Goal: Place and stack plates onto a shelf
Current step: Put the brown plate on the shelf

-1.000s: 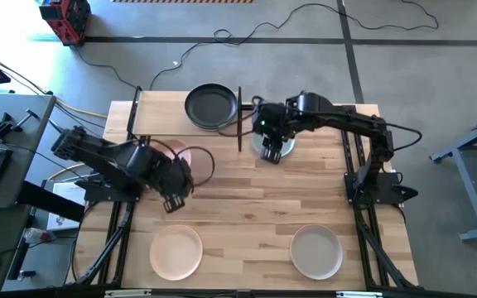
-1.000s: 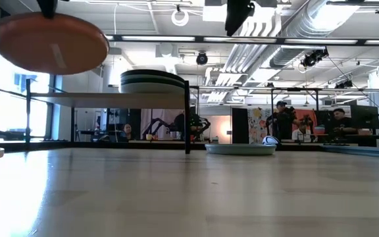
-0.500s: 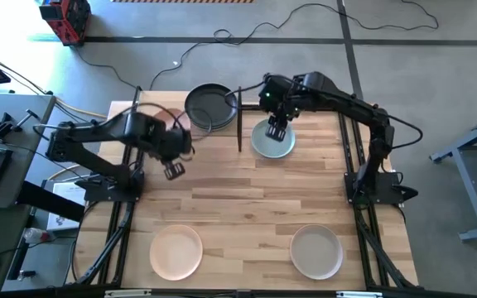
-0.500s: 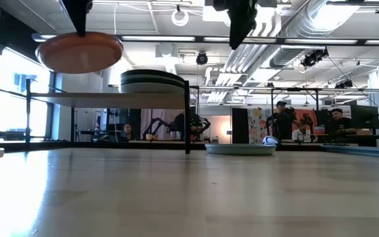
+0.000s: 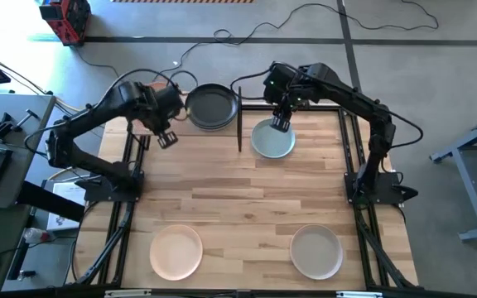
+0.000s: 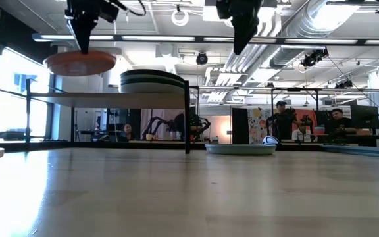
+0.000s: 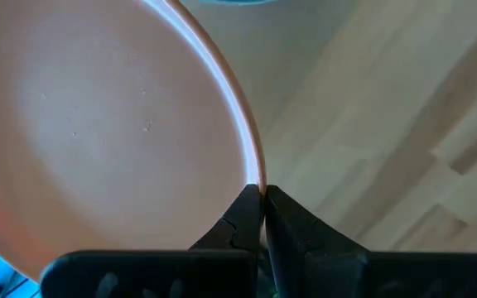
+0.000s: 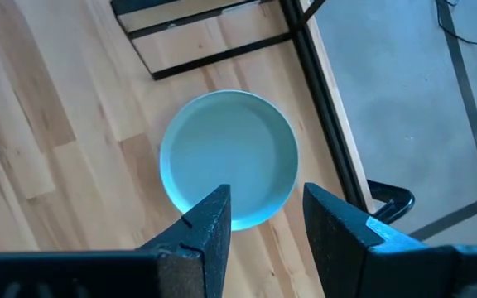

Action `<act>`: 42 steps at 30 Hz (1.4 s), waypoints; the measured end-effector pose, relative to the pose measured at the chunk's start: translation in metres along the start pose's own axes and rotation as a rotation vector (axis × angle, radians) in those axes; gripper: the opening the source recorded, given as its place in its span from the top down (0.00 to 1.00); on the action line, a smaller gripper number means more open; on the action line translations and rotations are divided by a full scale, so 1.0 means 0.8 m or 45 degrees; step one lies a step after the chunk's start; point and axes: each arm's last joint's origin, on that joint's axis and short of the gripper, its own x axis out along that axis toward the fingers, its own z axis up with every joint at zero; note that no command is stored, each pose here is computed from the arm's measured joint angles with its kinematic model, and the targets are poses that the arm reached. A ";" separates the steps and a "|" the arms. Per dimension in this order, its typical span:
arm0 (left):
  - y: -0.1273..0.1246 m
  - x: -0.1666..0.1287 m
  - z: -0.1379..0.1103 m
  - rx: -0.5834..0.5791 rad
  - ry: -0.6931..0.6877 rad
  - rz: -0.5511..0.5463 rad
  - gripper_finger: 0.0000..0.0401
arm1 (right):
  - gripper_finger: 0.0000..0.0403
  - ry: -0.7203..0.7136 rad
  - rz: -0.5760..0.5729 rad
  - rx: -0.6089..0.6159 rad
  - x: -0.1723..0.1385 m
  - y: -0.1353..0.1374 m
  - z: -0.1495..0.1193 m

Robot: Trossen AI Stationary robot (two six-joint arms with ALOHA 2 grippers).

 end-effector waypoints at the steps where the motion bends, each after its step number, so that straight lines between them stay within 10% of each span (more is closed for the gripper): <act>1: 0.006 0.003 0.001 -0.006 0.012 0.006 1.00 | 0.68 0.001 -0.002 0.002 0.000 -0.001 0.000; 42: 0.063 0.073 0.046 -0.125 0.158 -0.220 1.00 | 0.68 -0.047 -0.022 0.053 0.002 -0.014 0.003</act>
